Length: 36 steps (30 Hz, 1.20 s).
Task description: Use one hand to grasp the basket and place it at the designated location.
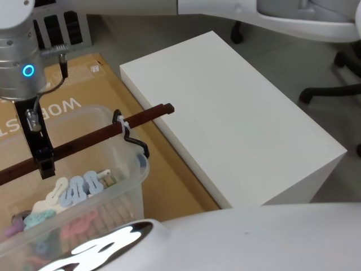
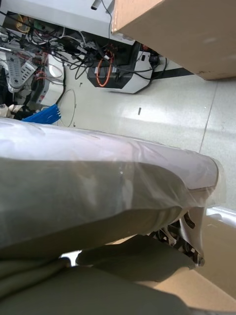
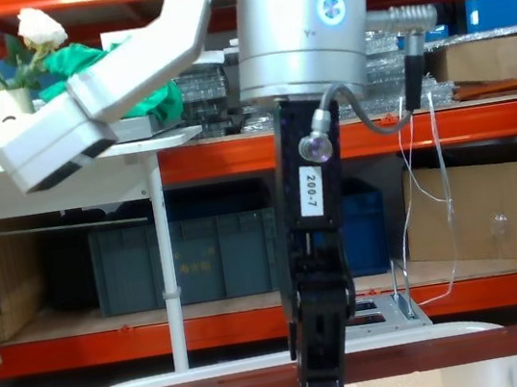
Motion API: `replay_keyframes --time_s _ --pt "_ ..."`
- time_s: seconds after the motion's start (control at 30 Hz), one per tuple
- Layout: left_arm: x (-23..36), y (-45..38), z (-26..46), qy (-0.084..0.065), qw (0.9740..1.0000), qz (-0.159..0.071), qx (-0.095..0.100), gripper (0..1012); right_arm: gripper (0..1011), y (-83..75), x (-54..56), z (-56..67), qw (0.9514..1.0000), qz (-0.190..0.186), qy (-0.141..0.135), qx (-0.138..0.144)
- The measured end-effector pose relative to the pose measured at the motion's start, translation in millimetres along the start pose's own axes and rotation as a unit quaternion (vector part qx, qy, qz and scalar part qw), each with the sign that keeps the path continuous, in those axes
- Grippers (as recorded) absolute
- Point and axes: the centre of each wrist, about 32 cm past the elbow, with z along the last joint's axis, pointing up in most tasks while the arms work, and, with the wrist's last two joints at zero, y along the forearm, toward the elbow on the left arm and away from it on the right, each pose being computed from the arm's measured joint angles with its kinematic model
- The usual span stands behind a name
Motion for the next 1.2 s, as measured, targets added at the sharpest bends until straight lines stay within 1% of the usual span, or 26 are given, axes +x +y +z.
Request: replay_keyframes --time_s 0.57,0.87,0.97,1.2 --pt "0.0 0.0 0.0 0.0 1.0 0.0 0.0 0 239 4.3 -2.5 -4.4 1.0 0.005 0.007 0.002" --pt "0.0 0.0 0.0 0.0 1.0 0.0 0.0 0 239 6.2 -2.7 -6.9 1.0 0.005 0.007 0.004" --pt "0.0 0.0 0.0 0.0 1.0 0.0 0.0 0 240 6.5 -3.0 -7.7 1.0 0.006 0.006 0.0" --pt "0.0 0.0 0.0 0.0 1.0 0.0 0.0 0 240 8.3 -4.4 -12.2 0.9999 0.008 0.008 -0.002"
